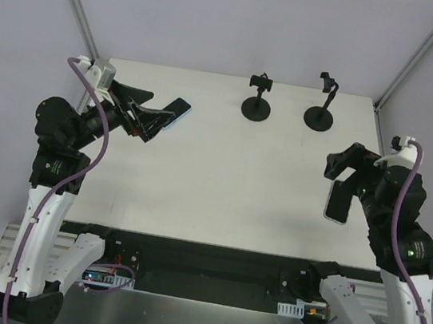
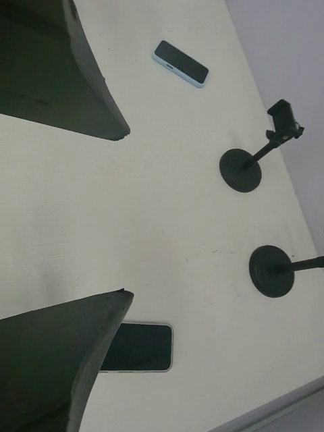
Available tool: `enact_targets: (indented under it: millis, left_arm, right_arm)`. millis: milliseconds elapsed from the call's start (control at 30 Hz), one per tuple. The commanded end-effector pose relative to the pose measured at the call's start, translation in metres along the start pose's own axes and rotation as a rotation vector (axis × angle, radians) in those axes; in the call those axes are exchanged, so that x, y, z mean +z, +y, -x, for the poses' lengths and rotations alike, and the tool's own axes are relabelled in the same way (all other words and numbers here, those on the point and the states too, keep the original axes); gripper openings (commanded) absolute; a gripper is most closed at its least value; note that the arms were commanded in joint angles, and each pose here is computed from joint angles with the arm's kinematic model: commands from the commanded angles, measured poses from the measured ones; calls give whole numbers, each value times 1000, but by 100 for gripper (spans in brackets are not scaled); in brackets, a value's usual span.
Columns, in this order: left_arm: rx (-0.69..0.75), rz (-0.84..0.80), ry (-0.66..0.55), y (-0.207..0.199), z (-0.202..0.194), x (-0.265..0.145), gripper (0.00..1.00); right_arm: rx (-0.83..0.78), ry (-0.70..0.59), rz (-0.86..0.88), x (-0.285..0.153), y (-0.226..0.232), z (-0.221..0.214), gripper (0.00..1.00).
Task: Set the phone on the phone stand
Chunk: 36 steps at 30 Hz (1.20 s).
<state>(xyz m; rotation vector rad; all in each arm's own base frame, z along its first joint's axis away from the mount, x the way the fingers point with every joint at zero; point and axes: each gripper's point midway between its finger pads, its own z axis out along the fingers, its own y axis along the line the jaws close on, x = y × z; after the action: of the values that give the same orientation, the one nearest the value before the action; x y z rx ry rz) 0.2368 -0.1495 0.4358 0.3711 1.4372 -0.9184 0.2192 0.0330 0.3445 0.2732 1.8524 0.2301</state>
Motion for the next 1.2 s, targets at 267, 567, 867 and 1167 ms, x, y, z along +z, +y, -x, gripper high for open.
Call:
enact_targets:
  millis: [267, 567, 867, 1167]
  left_arm:
    - [83, 184, 82, 67, -73, 0, 99]
    - [-73, 304, 92, 95, -91, 2, 99]
    - [-231, 246, 146, 100, -98, 6, 99]
    - [-253, 138, 196, 98, -102, 10, 91]
  right_arm:
    - [105, 78, 224, 122, 87, -27, 96]
    - [180, -74, 217, 245, 136, -17, 96]
    - [10, 17, 374, 314, 163, -45, 96]
    - [-1, 54, 430, 371, 165, -52, 78]
